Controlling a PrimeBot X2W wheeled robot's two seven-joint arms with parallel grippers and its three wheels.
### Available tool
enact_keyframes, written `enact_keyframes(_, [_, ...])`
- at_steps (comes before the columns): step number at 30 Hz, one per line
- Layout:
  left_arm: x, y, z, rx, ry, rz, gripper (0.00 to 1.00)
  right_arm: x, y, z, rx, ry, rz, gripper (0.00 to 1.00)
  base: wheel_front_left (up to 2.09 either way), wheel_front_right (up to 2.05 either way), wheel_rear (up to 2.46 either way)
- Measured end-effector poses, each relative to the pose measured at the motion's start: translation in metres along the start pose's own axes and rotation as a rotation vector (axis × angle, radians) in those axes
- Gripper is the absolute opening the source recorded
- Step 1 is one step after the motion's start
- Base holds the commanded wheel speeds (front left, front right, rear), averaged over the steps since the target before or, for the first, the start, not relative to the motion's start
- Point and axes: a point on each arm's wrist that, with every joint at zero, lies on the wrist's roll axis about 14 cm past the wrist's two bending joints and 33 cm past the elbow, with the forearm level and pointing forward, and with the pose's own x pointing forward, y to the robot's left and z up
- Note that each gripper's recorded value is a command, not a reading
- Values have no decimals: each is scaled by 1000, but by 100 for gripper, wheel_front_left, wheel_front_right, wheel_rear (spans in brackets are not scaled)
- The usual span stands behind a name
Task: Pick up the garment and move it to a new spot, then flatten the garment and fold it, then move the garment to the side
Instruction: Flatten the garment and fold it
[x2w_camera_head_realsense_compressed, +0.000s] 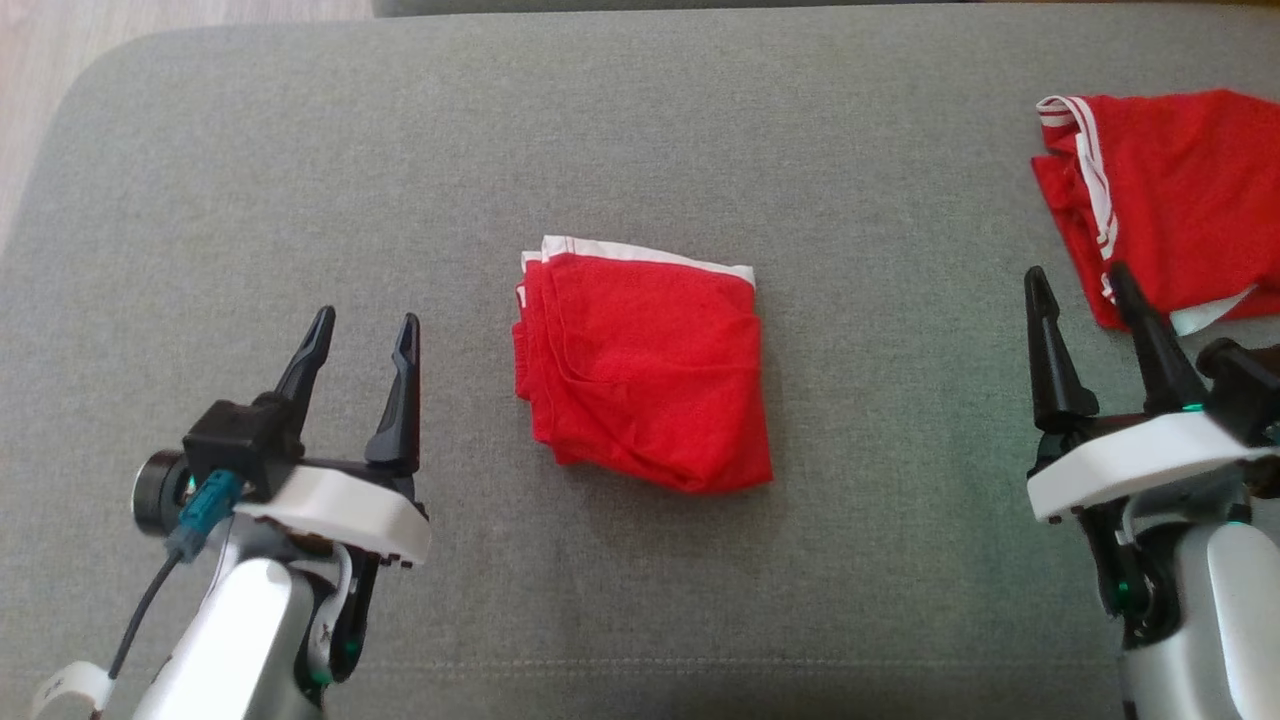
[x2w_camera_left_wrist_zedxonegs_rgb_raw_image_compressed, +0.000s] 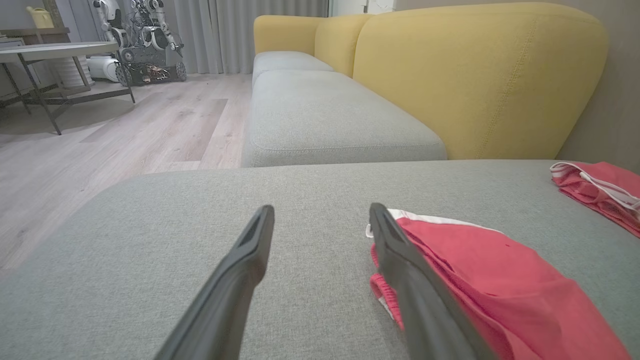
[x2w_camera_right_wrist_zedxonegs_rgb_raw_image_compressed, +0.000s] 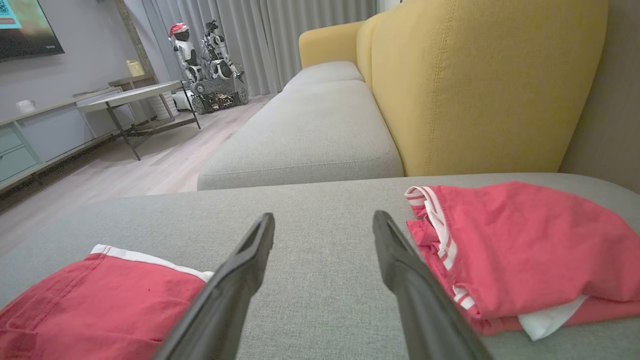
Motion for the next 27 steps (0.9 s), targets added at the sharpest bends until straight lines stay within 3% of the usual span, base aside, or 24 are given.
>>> enact_keyframes(1, [0,0,-1,0,2,0,100,1,0,-1,1,4,0,0,0,0,0])
enact_keyframes(6, [-1,1,-4,-1,12,1,100,8,14,-16,5,55,41,0,0,0,0])
enact_keyframes(13, [-5,12,-7,2,21,35,100,33,106,-42,18,148,313,0,0,0,0])
enact_keyframes(17, [-6,18,-6,2,19,59,100,31,157,-75,24,255,460,0,0,0,0])
enact_keyframes(22, [-11,22,-11,-5,30,75,100,19,189,-116,41,381,560,0,0,0,0])
enact_keyframes(27, [-13,28,-12,-4,29,97,100,13,213,-129,31,421,644,0,0,0,0])
